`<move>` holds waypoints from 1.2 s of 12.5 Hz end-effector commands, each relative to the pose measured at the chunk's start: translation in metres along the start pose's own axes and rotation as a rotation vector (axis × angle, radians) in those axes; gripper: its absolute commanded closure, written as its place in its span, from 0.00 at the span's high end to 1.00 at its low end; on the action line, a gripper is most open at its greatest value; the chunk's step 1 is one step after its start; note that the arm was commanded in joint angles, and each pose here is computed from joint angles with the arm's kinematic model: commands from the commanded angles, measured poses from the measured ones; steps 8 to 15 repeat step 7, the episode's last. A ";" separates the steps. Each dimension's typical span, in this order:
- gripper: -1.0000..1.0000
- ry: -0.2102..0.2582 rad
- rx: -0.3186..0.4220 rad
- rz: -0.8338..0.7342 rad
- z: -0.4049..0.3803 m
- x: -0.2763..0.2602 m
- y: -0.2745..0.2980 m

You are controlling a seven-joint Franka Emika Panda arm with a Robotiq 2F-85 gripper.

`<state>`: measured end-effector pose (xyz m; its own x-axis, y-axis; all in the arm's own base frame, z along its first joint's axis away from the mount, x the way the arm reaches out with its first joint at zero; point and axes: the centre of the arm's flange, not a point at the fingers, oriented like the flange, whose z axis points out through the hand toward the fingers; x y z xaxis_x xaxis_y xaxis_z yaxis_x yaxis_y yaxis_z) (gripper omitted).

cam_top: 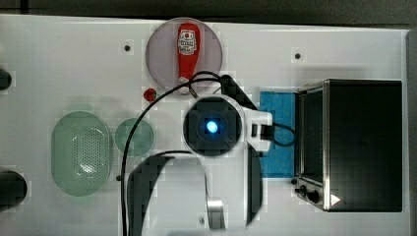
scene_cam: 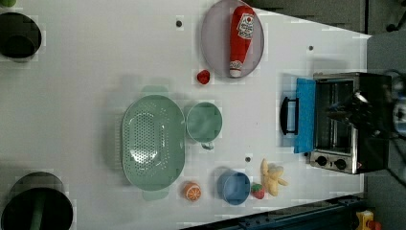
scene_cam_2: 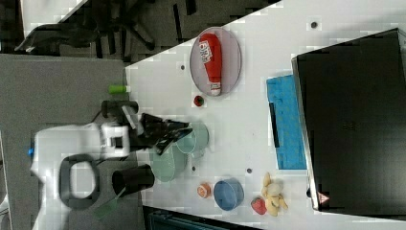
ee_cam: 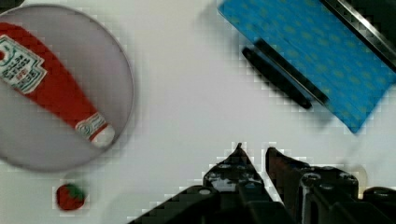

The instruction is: Flap open oven.

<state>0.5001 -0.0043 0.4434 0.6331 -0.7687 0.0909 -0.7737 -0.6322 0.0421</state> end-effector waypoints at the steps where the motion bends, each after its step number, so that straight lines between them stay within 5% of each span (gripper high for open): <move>1: 0.18 -0.023 0.077 0.109 -0.052 0.007 0.024; 7: 0.18 -0.060 0.044 0.114 -0.127 0.000 0.052; 15: 0.18 -0.060 0.044 0.114 -0.127 0.000 0.052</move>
